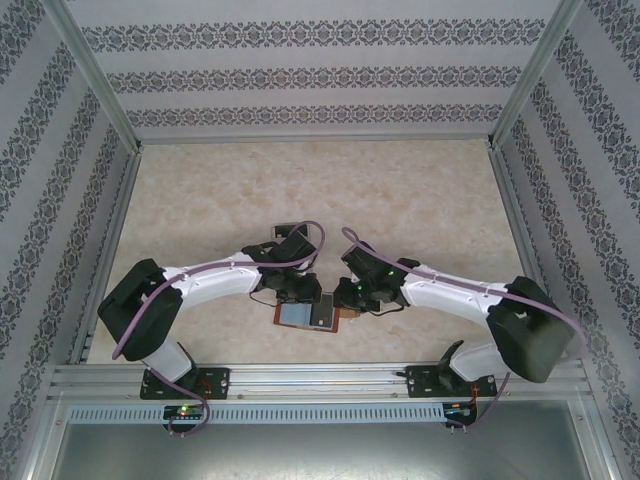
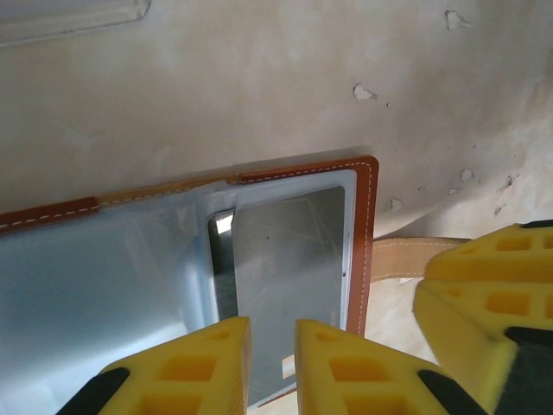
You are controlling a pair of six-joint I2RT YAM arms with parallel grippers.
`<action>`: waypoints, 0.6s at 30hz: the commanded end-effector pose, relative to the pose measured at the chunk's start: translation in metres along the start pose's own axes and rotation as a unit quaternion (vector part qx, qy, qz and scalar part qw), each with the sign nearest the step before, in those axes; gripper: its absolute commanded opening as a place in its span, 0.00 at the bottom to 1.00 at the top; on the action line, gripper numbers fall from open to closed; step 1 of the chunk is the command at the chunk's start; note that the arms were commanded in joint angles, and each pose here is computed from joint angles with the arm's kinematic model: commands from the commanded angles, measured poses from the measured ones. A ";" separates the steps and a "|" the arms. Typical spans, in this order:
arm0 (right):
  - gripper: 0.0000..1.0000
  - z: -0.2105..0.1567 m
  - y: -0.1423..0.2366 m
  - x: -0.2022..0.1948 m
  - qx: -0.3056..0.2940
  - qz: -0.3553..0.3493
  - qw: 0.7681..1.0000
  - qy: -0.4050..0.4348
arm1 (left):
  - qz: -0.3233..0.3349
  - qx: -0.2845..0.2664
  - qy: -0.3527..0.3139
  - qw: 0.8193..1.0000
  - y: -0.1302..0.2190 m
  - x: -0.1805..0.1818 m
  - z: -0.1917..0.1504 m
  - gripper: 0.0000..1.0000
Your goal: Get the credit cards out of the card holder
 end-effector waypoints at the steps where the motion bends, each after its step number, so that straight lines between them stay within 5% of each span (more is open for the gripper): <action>1: 0.22 0.003 -0.005 0.016 0.005 0.026 1.000 0.006 | -0.029 0.003 0.023 0.999 -0.009 0.004 0.003 0.22; 18: 0.20 0.003 -0.034 0.009 0.037 -0.001 0.999 0.006 | -0.041 0.016 0.044 0.998 -0.022 0.014 0.002 0.23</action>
Point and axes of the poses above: each hand's point on the last joint's axis, 136 mm out from that joint toward the fingers, its own y axis back along the fingers, its own x axis along the line the jaws close on, z = x × y, the point moved 8 cm from there along y, back along the fingers, and after that the axes turned 4 degrees about -y, right-handed, at the moved point
